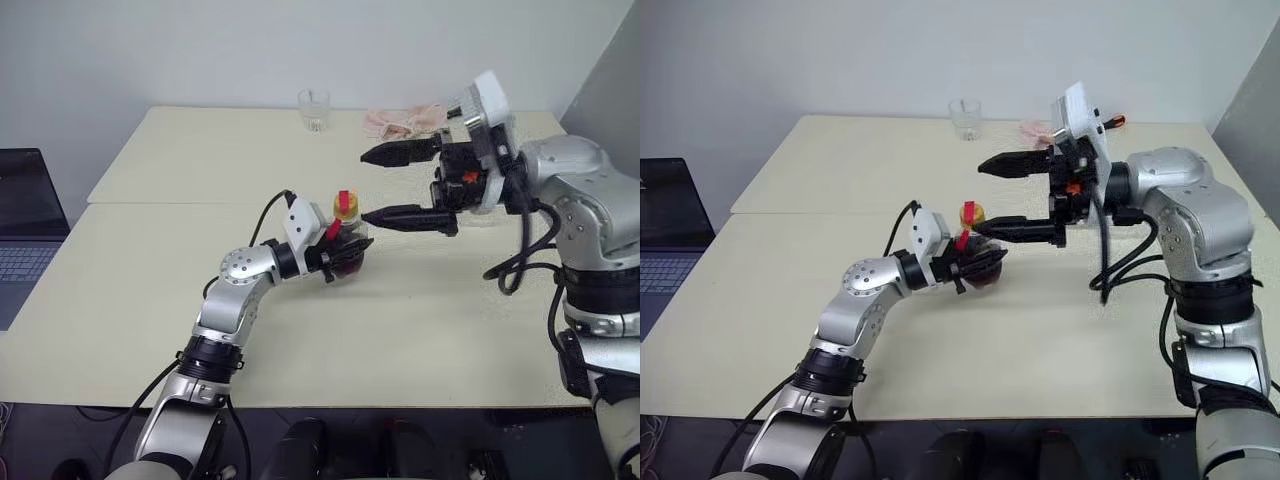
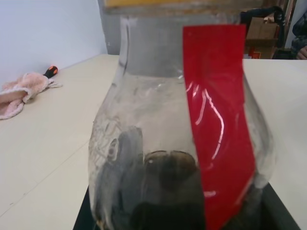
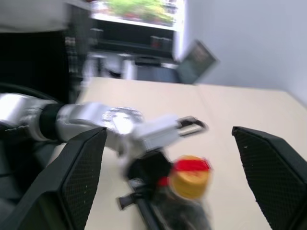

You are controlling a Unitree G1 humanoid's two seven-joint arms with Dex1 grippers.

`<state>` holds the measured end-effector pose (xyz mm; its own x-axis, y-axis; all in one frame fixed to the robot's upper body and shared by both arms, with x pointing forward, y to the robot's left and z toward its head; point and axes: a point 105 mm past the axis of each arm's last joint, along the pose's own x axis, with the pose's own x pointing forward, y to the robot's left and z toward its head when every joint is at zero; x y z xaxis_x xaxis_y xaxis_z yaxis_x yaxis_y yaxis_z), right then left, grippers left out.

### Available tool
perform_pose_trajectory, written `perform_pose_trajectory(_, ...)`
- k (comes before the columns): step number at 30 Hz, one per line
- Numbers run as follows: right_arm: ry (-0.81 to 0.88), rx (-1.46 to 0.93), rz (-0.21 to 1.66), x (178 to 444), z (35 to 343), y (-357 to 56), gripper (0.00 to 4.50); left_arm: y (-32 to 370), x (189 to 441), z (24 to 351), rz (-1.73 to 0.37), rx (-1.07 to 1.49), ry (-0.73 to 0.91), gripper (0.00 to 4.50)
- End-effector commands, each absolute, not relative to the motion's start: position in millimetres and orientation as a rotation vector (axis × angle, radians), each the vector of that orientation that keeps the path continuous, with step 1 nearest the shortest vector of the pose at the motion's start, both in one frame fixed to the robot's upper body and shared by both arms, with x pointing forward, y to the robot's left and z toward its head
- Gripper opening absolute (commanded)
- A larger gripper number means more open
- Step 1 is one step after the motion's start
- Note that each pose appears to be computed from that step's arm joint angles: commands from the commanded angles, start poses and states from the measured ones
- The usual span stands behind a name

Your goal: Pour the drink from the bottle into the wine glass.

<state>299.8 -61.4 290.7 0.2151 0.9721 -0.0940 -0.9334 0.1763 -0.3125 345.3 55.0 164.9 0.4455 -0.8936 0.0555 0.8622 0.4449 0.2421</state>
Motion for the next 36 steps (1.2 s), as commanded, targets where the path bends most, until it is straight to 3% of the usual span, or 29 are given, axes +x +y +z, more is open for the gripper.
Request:
perform_pose_trajectory(1, -0.12, -0.375, 1.176, 299, 288, -57, 4.5, 55, 344, 178, -1.094, 0.188, -0.245, 1.52)
perform_pose_trajectory(9, -0.051, -0.252, 0.979, 290, 285, -47, 4.5, 55, 347, 178, -1.091, 0.186, -0.245, 1.51)
perform_pose_trajectory(18, 0.037, -0.171, 0.707, 298, 279, -41, 4.5, 52, 352, 177, -1.09, 0.181, -0.252, 1.51)
perform_pose_trajectory(29, 0.064, -0.122, 0.693, 298, 269, -23, 4.5, 51, 351, 177, -1.099, 0.183, -0.257, 1.51)
perform_pose_trajectory(32, 0.085, -0.119, 0.69, 299, 264, -21, 3.88, 52, 351, 177, -1.095, 0.183, -0.257, 1.51)
perform_pose_trajectory(36, 0.097, -0.119, 0.676, 301, 262, -21, 2.5, 53, 351, 177, -1.09, 0.183, -0.257, 1.51)
